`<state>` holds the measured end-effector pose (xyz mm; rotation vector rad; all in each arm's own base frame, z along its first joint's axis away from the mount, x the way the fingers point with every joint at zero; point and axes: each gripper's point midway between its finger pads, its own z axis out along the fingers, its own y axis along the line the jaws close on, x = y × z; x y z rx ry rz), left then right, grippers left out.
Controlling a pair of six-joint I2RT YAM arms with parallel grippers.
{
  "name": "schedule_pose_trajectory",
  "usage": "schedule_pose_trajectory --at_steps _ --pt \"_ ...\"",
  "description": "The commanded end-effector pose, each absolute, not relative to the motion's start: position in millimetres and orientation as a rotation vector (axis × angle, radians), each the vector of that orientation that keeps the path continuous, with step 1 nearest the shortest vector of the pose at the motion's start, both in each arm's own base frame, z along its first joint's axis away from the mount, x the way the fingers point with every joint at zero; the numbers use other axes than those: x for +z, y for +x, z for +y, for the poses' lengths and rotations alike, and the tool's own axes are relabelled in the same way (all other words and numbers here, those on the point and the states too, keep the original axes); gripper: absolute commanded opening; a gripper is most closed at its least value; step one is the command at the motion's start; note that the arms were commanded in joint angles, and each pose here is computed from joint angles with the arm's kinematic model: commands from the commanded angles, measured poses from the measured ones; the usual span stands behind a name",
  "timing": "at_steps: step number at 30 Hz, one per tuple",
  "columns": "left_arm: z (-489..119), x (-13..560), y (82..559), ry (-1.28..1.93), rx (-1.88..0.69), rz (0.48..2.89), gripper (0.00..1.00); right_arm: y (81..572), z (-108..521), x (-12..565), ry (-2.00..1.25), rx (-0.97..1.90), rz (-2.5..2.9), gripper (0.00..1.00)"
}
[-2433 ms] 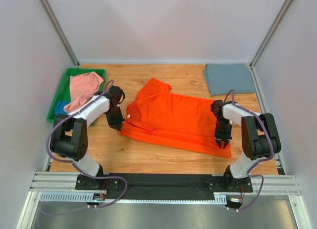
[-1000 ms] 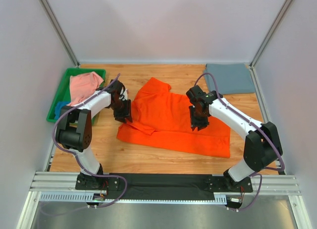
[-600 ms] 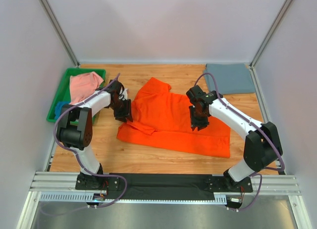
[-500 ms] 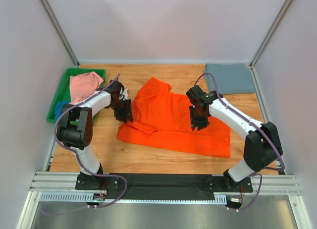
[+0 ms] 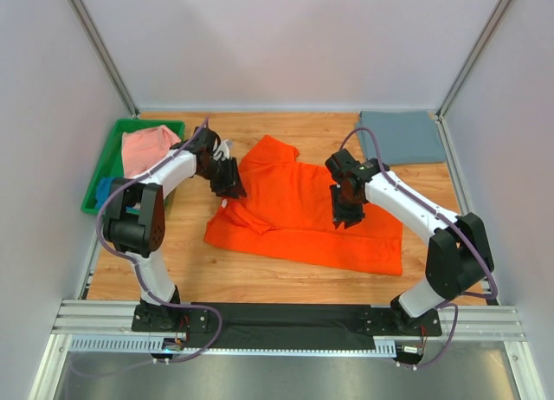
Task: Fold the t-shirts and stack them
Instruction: Fold the tshirt
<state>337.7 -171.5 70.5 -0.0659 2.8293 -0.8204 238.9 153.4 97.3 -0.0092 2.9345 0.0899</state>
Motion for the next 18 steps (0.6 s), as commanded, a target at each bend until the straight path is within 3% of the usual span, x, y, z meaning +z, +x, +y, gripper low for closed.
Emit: schedule_pose_trajectory --at_steps 1,6,11,18 --pt "-213.5 116.5 376.0 -0.079 -1.088 2.665 0.41 250.3 169.3 106.6 -0.014 0.171 2.878 0.32" --pt "-214.7 151.3 397.9 -0.105 -1.065 2.580 0.42 265.8 195.7 109.8 -0.074 0.258 2.805 0.32" --pt "-167.7 146.6 380.1 -0.159 -0.713 2.710 0.42 275.1 250.0 115.6 -0.326 0.319 2.658 0.31" --pt "-133.9 102.1 344.5 -0.242 -0.805 2.762 0.43 278.7 340.5 115.3 -0.700 0.394 2.367 0.27"
